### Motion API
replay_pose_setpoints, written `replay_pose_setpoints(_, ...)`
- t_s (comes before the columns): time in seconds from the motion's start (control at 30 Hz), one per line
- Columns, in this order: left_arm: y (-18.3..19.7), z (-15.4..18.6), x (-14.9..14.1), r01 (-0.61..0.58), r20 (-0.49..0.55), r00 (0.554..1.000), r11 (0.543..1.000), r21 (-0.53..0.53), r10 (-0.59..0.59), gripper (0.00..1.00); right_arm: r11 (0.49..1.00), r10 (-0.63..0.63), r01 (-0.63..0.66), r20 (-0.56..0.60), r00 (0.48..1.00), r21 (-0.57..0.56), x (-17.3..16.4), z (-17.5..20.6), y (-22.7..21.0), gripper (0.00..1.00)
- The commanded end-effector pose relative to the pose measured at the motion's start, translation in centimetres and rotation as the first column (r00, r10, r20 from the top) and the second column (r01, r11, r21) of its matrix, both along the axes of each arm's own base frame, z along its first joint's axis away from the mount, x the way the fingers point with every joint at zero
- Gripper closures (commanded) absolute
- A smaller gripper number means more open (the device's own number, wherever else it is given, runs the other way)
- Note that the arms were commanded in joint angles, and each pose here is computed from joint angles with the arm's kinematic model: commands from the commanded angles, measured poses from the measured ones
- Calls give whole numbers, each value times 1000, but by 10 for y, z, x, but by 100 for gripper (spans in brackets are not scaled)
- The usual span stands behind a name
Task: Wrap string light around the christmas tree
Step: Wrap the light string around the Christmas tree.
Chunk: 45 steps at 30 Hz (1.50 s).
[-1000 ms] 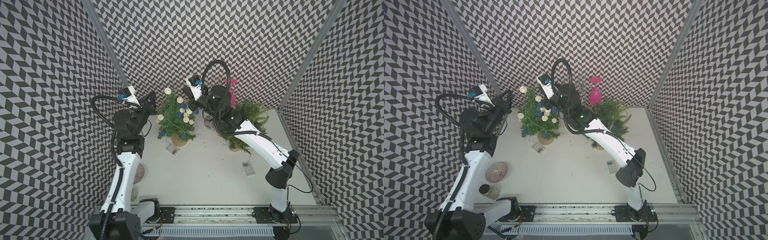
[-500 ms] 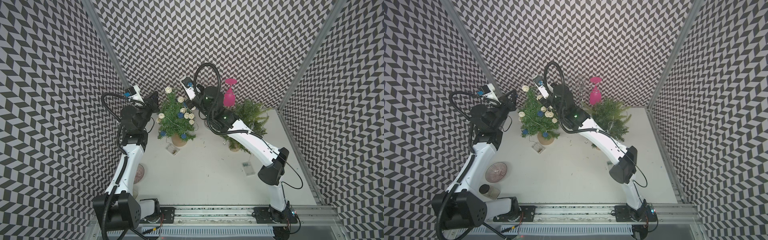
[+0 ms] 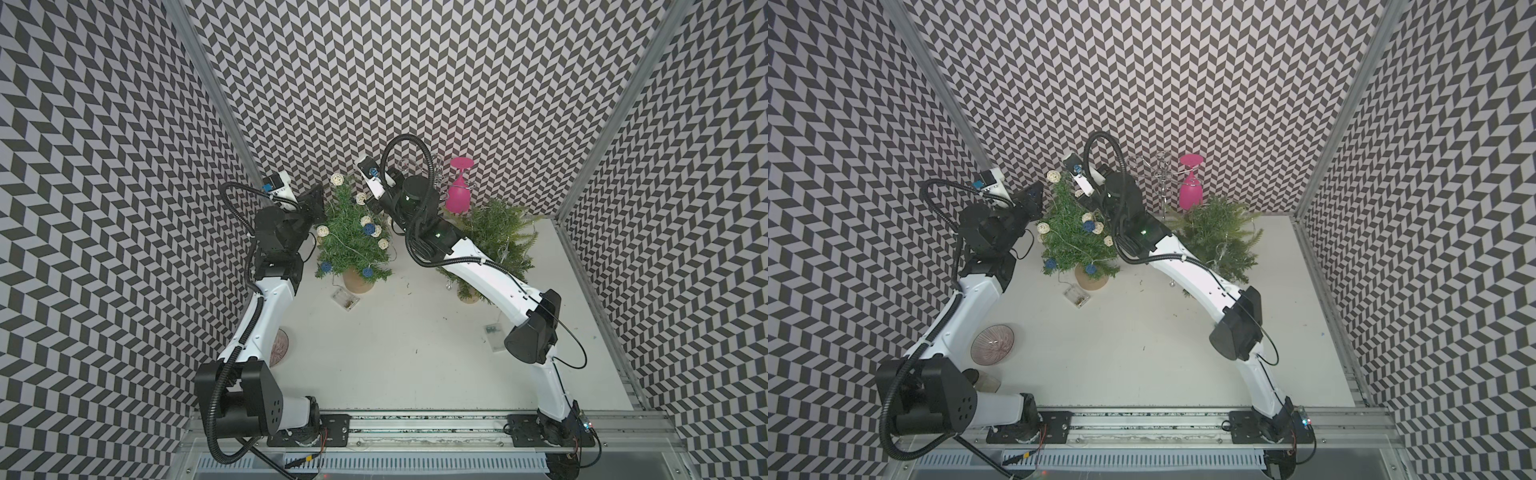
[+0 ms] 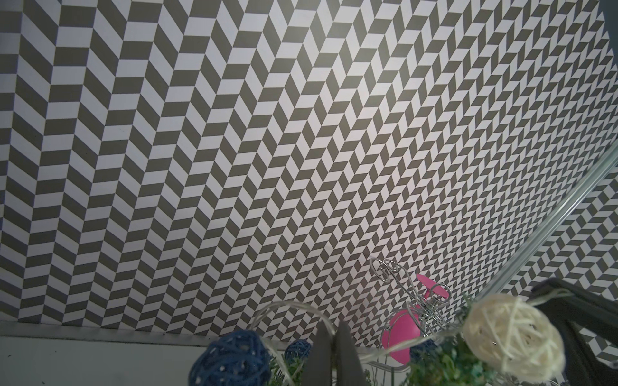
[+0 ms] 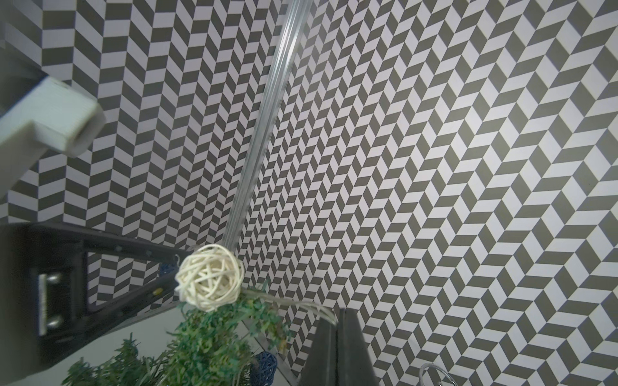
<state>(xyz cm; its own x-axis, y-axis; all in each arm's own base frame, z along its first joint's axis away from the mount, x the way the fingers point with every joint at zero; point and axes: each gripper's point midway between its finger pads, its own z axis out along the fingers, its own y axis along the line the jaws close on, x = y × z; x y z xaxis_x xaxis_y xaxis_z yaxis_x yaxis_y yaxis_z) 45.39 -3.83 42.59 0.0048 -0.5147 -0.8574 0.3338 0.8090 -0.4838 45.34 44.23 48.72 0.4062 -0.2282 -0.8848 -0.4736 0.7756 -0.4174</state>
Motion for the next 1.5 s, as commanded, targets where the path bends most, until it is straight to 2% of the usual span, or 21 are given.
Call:
replay_pose_setpoints(0.0, 5, 23, -5, -37, 64, 997, 999, 4, 37, 99, 987, 30, -52, 146, 989, 150, -16, 61, -15, 100)
replay_pose_setpoints(0.2, 2, 18, -1, -24, 52, 998, 1000, 5, 23, 98, 976, 88, -113, 140, 986, 183, -6, 61, -15, 100)
replay_pose_setpoints(0.43, -6, 4, 17, -13, 9, 1000, 1000, 15, 13, 97, 974, 113, -134, 118, 987, 183, 15, 38, -7, 100)
replay_pose_setpoints(0.7, -10, -19, 21, -7, -28, 1000, 1000, 9, 7, 94, 982, 117, -126, 66, 991, 143, 30, 7, 4, 100)
replay_pose_setpoints(0.87, -11, -16, 11, -4, -8, 1000, 1000, 9, 4, 93, 984, 122, -128, 52, 991, 125, 21, 13, 0, 100)
replay_pose_setpoints(0.97, -9, -10, 5, -14, -1, 1000, 1000, 12, 14, 89, 984, 127, -131, 44, 991, 119, 12, 20, -6, 100)
replay_pose_setpoints(1.13, -11, -12, 2, 0, -6, 1000, 1000, 9, 0, 87, 986, 139, -137, -11, 990, 92, 8, 15, -8, 100)
replay_pose_setpoints(1.2, -11, -15, 0, -1, -14, 1000, 1000, 7, 1, 83, 986, 152, -149, -28, 988, 71, 6, 11, -6, 100)
replay_pose_setpoints(1.27, -11, -12, -4, 1, -2, 1000, 1000, 5, -1, 76, 985, 166, -165, -31, 986, 50, 3, 7, -2, 100)
replay_pose_setpoints(1.47, -13, 10, -26, 6, 48, 999, 1000, 4, -6, 64, 983, 183, -183, -37, 982, -1, -17, 4, 12, 100)
